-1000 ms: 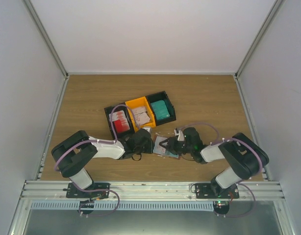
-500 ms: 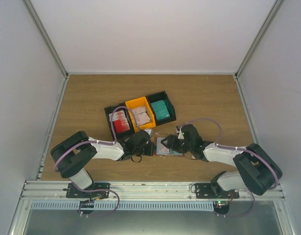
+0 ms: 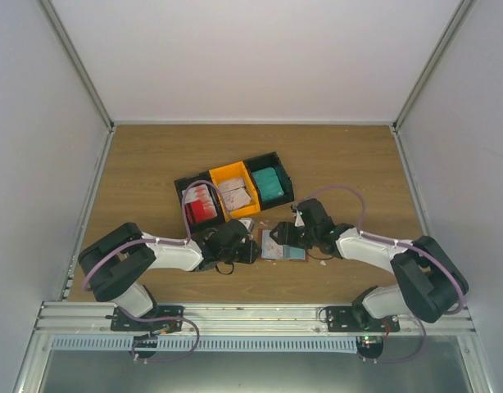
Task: Put the credit cards into the card holder
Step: Insert the credit card into the card holder.
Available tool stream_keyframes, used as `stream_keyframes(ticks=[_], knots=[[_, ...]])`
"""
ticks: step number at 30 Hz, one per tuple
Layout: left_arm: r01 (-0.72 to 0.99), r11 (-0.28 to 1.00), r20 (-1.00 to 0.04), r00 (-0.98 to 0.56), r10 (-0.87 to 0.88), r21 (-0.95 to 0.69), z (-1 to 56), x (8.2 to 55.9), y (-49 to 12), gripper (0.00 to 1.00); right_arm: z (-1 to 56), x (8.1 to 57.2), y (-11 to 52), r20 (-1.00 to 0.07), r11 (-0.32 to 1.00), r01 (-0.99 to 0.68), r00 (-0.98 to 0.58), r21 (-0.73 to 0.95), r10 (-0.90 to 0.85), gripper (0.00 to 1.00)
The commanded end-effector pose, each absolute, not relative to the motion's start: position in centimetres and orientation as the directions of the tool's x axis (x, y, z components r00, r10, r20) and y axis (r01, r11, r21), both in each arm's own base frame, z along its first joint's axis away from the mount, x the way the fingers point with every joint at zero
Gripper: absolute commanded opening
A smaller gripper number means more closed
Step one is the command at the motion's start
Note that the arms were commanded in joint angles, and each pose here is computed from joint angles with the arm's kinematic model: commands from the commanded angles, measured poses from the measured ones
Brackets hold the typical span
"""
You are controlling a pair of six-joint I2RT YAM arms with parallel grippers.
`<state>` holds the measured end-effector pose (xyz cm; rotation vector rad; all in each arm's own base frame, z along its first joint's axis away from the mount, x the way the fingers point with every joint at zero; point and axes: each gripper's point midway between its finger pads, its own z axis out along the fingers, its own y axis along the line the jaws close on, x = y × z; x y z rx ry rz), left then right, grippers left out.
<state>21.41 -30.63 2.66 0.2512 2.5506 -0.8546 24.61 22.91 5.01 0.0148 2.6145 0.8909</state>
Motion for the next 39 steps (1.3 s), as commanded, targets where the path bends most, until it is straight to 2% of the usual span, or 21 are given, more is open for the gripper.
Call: stream_keyframes(ticks=[1, 14, 23, 30, 35, 39], knots=[[0.319, 0.768, -0.464, -0.885, 0.032, -0.555, 3.0, 21.2, -31.5, 0.29, 3.4, 24.0, 22.0, -0.328, 0.849, -0.104, -0.941, 0.519, 0.085, 0.66], [0.356, 0.749, -0.460, -0.885, 0.077, -0.559, 2.6, 21.1, -32.4, 0.22, 2.9, 22.4, 24.1, -0.304, 0.831, -0.194, -0.952, 0.521, -0.032, 0.60], [0.353, 0.755, -0.459, -0.885, 0.078, -0.552, 2.8, 21.1, -32.4, 0.22, 3.8, 22.3, 24.5, -0.318, 0.835, -0.226, -0.946, 0.501, -0.065, 0.57], [0.371, 0.818, -0.549, -0.832, 0.083, -0.439, 5.3, 22.9, -30.8, 0.38, 7.6, 25.2, 22.1, -0.464, 0.906, -0.203, -0.886, 0.370, -0.009, 0.64], [0.471, 0.813, -0.656, -0.740, 0.152, -0.342, 10.2, 24.0, -30.7, 0.56, 11.8, 26.5, 21.3, -0.579, 0.902, -0.227, -0.814, 0.366, 0.030, 0.66], [0.572, 0.787, -0.730, -0.637, 0.247, -0.233, 15.3, 25.6, -31.7, 0.65, 13.9, 27.2, 20.2, -0.638, 0.905, -0.220, -0.767, 0.365, 0.071, 0.67]])
